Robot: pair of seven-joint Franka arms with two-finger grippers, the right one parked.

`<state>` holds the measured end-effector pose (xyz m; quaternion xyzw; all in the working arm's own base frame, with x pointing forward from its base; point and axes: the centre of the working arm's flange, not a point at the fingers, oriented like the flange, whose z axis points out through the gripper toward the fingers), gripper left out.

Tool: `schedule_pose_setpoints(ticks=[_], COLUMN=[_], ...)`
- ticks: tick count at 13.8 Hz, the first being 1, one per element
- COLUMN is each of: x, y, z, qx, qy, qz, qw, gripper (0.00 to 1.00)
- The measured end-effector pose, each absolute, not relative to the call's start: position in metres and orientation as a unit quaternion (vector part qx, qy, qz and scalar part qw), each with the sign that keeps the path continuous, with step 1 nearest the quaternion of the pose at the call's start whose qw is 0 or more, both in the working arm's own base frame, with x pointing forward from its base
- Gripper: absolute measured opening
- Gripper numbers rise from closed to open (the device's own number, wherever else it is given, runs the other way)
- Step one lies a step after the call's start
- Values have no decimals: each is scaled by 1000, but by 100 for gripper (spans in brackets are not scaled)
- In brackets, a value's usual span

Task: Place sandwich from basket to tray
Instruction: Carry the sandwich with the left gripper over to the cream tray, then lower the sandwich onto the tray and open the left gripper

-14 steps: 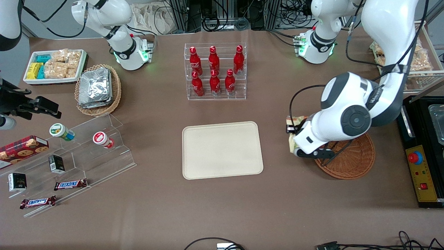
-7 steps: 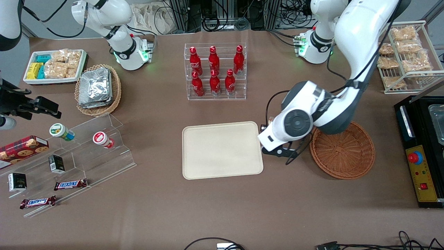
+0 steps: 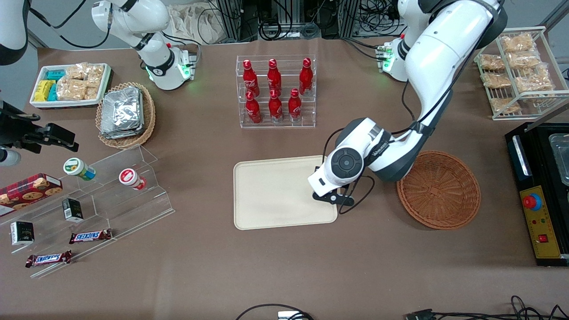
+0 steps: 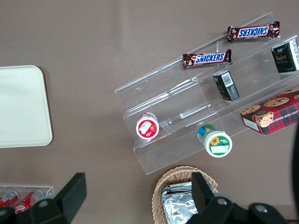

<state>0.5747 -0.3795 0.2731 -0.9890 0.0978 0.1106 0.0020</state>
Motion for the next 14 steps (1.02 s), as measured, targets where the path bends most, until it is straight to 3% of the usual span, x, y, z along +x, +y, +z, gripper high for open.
schedule_pose_setpoints(ticks=[4,14], x=[579,589], y=[-387,-401], z=[249,220], qx=[-993,-995], qy=[71,47], qz=[92,85], qw=[-9,-33], gripper=[18,18])
